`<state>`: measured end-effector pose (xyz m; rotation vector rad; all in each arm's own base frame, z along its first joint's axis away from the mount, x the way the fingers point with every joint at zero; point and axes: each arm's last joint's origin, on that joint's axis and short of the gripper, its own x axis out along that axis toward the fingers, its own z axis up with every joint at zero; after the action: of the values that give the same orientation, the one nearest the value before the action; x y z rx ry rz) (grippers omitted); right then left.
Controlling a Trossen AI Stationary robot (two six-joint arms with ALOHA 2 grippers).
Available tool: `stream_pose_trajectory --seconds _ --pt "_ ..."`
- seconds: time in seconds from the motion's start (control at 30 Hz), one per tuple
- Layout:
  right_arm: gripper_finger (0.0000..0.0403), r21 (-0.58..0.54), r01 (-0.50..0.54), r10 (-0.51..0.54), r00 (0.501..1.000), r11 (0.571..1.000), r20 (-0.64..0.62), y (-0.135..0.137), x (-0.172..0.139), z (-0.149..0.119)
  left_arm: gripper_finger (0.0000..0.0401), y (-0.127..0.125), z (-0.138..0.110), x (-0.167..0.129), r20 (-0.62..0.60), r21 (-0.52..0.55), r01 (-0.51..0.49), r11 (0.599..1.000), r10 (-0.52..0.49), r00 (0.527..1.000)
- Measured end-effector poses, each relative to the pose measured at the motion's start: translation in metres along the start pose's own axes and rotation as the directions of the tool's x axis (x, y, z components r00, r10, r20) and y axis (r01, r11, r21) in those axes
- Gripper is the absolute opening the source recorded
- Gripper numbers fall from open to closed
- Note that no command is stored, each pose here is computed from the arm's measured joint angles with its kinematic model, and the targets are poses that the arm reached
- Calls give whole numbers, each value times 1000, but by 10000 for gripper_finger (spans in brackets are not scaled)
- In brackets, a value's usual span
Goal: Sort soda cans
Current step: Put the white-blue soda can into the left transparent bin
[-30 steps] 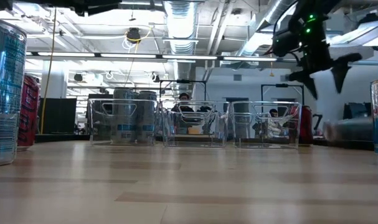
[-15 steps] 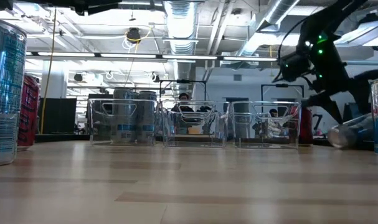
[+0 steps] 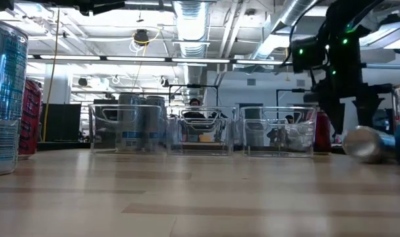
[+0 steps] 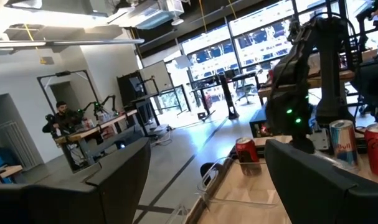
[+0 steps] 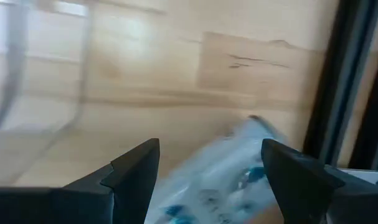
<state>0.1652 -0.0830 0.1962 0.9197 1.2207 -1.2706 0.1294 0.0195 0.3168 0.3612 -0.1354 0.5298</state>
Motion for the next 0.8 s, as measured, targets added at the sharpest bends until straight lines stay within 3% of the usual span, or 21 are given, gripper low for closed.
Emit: stream_pose_trajectory --seconds 0.17,0.3,0.37,0.47,0.6,0.7,0.8 --pt "302 -52 -103 106 992 993 70 3 -21 -8 311 0 0 0 0 -1 0 1000 0 1000" --pt "302 -241 -241 276 954 940 121 6 -43 -17 311 0 1 0 7 -2 -3 1000 3 1000" --pt "302 -347 -306 366 923 886 120 9 -53 -24 311 0 1 0 12 -3 -4 1000 4 1000" --pt "302 -423 -442 512 857 791 64 15 -65 -35 311 0 1 0 14 -2 -1 1000 1 1000" --pt "302 -552 -565 649 759 614 -54 27 -76 -50 311 0 1 0 14 -4 -1 1000 1 1000" --pt "302 -640 -554 655 749 532 -103 33 -77 -64 311 0 1 0 14 -6 -1 1000 1 1000" --pt "302 -748 -466 616 782 472 -98 41 -73 -77 311 0 1 0 14 -7 -1 1000 1 1000"
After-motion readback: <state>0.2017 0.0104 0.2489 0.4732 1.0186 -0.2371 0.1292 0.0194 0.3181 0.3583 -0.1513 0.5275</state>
